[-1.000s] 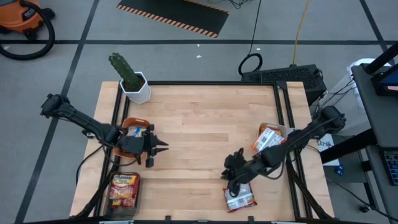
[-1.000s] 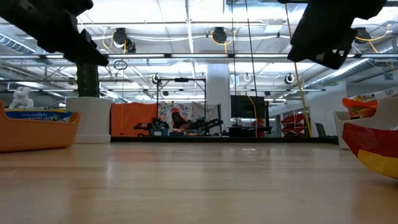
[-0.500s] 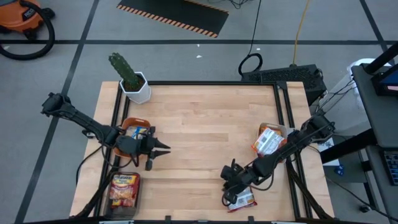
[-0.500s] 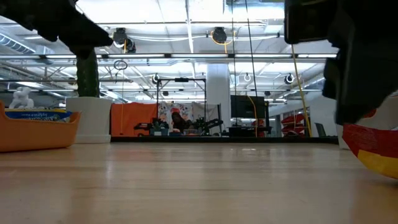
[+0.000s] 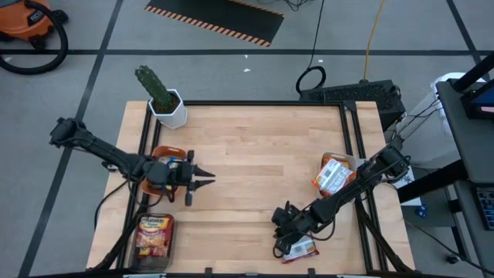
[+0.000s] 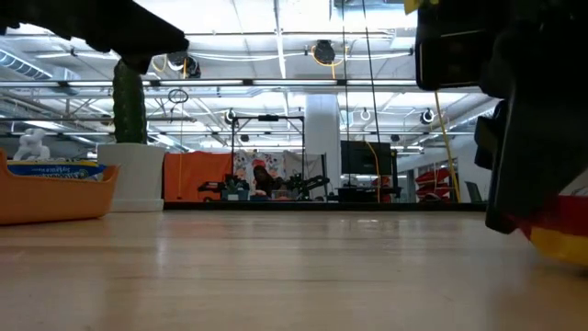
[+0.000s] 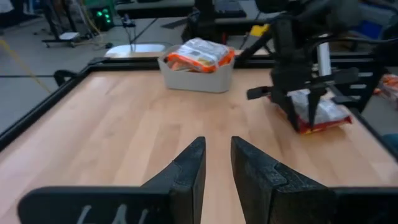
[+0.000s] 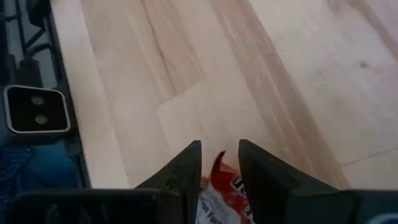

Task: Sort Maruchan noodles
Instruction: Put the red noodle pack into the black bin

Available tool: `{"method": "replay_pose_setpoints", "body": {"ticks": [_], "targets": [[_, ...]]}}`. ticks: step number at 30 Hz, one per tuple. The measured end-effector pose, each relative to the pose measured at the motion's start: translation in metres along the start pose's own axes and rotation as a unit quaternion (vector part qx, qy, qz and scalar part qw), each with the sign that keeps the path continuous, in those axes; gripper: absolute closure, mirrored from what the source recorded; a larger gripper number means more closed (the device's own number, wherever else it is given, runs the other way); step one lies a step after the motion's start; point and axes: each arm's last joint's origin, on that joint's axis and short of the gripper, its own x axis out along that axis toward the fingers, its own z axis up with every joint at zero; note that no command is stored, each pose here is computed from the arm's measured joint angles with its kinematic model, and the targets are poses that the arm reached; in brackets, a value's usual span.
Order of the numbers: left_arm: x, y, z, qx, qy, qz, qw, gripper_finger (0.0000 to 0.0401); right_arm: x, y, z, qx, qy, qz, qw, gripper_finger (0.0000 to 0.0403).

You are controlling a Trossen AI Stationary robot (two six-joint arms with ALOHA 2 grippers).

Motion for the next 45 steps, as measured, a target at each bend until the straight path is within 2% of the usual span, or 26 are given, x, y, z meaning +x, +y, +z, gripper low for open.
{"method": "replay_pose_setpoints", "body": {"ticks": [9,19,23,28,32,39,45], "targets": [[0.006,0.005,-0.004,0.004,0.015,0.017,1.0,0.0318,0.0,0.0,-0.001,-0.063,-0.007,-0.006,0.998,0.03],[0.021,0.0,-0.02,0.021,0.061,0.01,0.998,0.0318,0.0,0.001,-0.003,-0.05,0.023,0.012,0.998,0.0303],[0.026,-0.002,-0.025,0.02,0.071,0.003,0.997,0.0318,0.0,0.001,-0.003,-0.051,0.024,0.012,0.998,0.0329],[0.028,-0.003,-0.026,0.01,0.072,0.003,0.997,0.0318,0.0,-0.001,-0.004,-0.054,0.031,0.004,0.998,0.0391],[0.028,-0.003,-0.026,-0.004,0.072,-0.005,0.997,0.0318,0.0,0.0,-0.004,-0.067,0.028,0.007,0.997,0.0396],[0.027,-0.008,-0.025,-0.025,0.067,-0.014,0.997,0.0318,-0.011,0.0,0.011,-0.12,-0.051,-0.015,0.991,0.0402],[0.026,-0.012,-0.022,-0.043,0.053,-0.024,0.997,0.0318,-0.034,0.001,0.031,-0.181,-0.148,-0.057,0.971,0.0402]]}}
